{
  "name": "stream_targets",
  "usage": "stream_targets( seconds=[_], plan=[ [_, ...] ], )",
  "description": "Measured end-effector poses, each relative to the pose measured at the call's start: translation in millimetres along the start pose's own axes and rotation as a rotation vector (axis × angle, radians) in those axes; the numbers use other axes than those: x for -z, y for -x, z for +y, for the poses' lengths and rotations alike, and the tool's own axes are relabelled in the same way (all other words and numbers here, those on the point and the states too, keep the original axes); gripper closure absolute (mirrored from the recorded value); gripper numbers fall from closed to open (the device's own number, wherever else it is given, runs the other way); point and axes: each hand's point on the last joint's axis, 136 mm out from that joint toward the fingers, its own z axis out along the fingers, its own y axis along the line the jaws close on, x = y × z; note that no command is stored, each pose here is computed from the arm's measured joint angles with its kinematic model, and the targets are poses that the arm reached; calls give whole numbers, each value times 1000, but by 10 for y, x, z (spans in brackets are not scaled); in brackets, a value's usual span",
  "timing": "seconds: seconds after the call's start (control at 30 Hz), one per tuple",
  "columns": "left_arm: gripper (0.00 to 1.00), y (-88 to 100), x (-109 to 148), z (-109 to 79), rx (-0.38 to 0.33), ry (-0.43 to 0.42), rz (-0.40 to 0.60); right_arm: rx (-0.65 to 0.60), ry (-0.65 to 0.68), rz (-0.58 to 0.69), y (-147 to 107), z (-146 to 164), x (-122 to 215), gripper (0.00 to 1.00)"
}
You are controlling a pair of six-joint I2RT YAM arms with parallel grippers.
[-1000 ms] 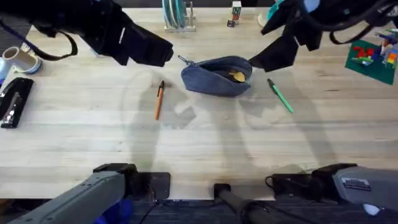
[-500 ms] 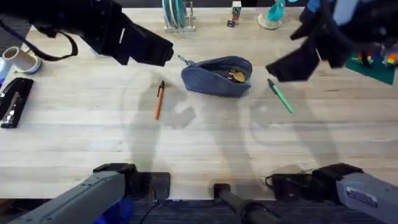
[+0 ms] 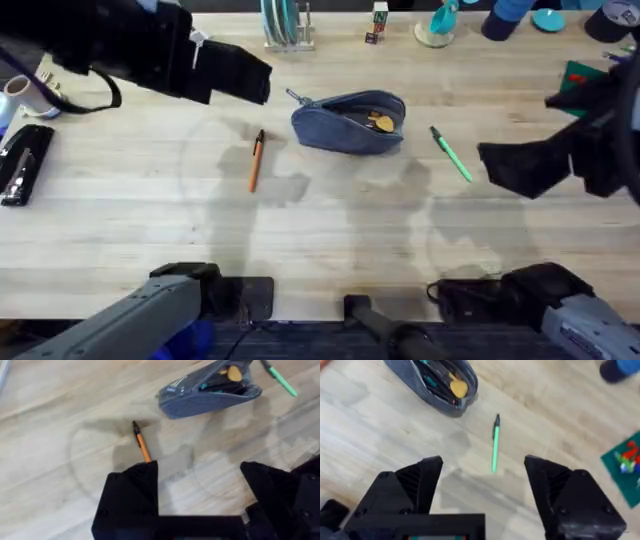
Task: Unzip the bag, pick up the pens from the table one at a time and place them inside, then zip the bag closed.
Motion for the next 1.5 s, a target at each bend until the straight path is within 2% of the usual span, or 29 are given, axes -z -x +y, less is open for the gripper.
stream_targets(
  seconds=[0.17, 0.43, 0.6, 1.27, 1.5],
  plan=[
    [5, -64, 3, 67, 31, 42, 29, -72, -4, 59, -150, 13, -5, 5],
    [5, -116, 132, 98, 23, 106, 6, -100, -8, 61, -154, 7, -8, 5],
    [6, -220, 212, 39, 28, 107, 15, -107, -12, 62, -156, 1, -8, 5],
    [6, -214, 209, 49, 28, 111, 14, -111, -16, 68, -170, -4, -7, 6],
    [6, -214, 209, 49, 28, 111, 14, -171, -13, 223, -349, -17, -188, 6]
  ],
)
